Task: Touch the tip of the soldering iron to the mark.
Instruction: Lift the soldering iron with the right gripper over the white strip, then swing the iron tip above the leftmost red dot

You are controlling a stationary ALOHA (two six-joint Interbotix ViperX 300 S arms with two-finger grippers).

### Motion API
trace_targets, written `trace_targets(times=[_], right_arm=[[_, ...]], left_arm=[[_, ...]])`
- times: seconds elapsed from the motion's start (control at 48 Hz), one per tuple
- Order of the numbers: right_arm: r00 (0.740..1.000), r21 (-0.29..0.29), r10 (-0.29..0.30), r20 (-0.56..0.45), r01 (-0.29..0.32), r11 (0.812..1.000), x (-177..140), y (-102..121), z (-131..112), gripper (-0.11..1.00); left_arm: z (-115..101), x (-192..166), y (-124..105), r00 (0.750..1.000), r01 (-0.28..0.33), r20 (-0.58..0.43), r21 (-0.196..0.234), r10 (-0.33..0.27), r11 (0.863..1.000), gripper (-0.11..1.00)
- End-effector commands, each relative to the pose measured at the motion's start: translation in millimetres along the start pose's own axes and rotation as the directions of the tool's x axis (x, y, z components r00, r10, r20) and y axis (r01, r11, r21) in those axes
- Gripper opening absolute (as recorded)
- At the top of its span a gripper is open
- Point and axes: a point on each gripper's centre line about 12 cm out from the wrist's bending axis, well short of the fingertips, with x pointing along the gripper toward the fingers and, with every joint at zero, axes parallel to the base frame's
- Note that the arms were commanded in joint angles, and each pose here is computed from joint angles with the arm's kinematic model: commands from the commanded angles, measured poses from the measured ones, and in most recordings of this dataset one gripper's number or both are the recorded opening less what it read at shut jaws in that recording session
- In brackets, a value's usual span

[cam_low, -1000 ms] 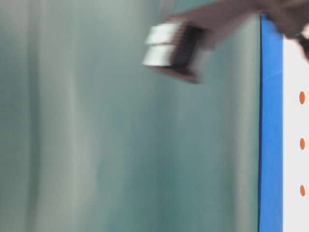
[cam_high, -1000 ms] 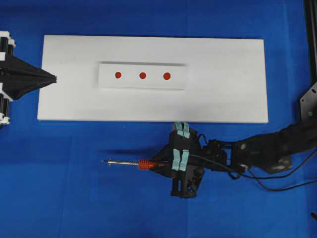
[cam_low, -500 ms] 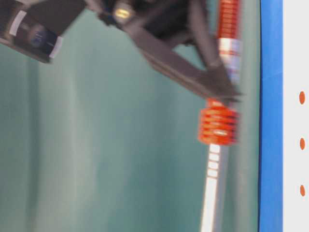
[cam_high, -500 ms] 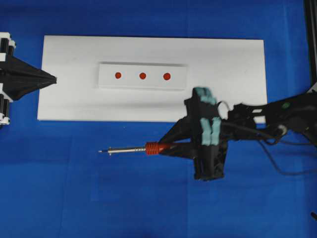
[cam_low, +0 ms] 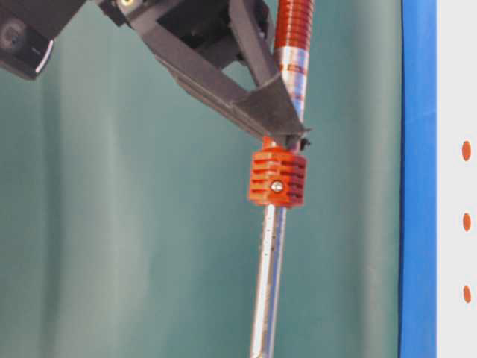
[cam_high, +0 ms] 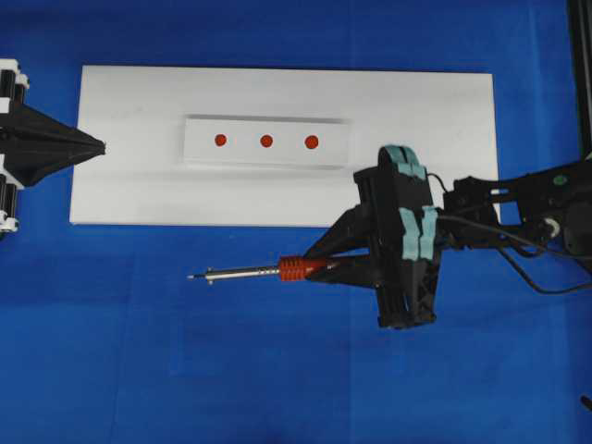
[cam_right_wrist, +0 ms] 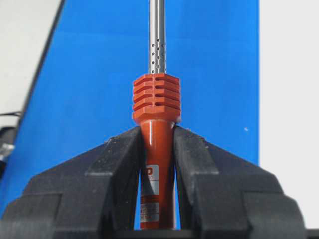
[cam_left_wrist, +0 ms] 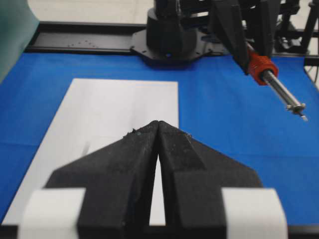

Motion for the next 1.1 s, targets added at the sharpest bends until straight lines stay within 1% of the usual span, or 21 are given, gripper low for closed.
trace_targets(times=[0.0, 0.125, 0.187, 0.354, 0.479, 0.583, 0.687, 0.896, 1.083], right_arm=[[1.000, -0.019, -0.012, 0.025, 0.012, 1.000, -7.4, -6.9, 12.8, 0.06], [0.999, -0.048, -0.054, 0.009, 0.054, 0.997, -8.8, -26.0, 17.3, 0.06], [0.996, -0.066, -0.084, -0.001, 0.083, 0.994, -9.9, -39.0, 20.0, 0.06], [0.988, -0.114, -0.154, -0.021, 0.151, 0.982, -15.9, -68.5, 29.1, 0.06], [0.977, -0.152, -0.211, -0.024, 0.205, 0.967, -21.3, -90.7, 36.6, 0.06], [0.965, -0.173, -0.260, -0.020, 0.253, 0.952, -25.5, -109.7, 42.4, 0.06], [0.955, -0.189, -0.296, -0.025, 0.287, 0.939, -27.3, -124.2, 46.8, 0.06], [0.941, -0.225, -0.337, -0.039, 0.320, 0.920, -24.9, -141.3, 55.2, 0.06], [0.936, -0.235, -0.347, -0.055, 0.326, 0.916, -22.2, -146.7, 57.4, 0.06]], left_arm=[[4.2, 1.2, 0.6, 1.000, -0.003, 0.015, 0.000, 0.003, 1.000, 0.00], [3.9, 1.5, 0.3, 1.000, -0.001, 0.014, 0.000, 0.001, 1.000, 0.00], [4.2, 1.2, 0.6, 1.000, -0.003, 0.015, 0.000, 0.003, 1.000, 0.00], [3.9, 1.5, 0.6, 1.000, -0.003, 0.014, 0.000, 0.003, 1.000, 0.00], [3.9, 1.5, 0.6, 1.000, -0.003, 0.014, 0.000, 0.003, 1.000, 0.00], [3.9, 1.5, 0.6, 1.000, -0.003, 0.014, 0.000, 0.003, 1.000, 0.00], [3.9, 1.5, 0.6, 1.000, -0.003, 0.014, 0.000, 0.003, 1.000, 0.00], [4.2, 1.2, 0.5, 1.000, -0.003, 0.015, 0.002, 0.002, 1.000, 0.00], [3.9, 1.5, 0.6, 1.000, -0.003, 0.014, 0.000, 0.003, 1.000, 0.00]])
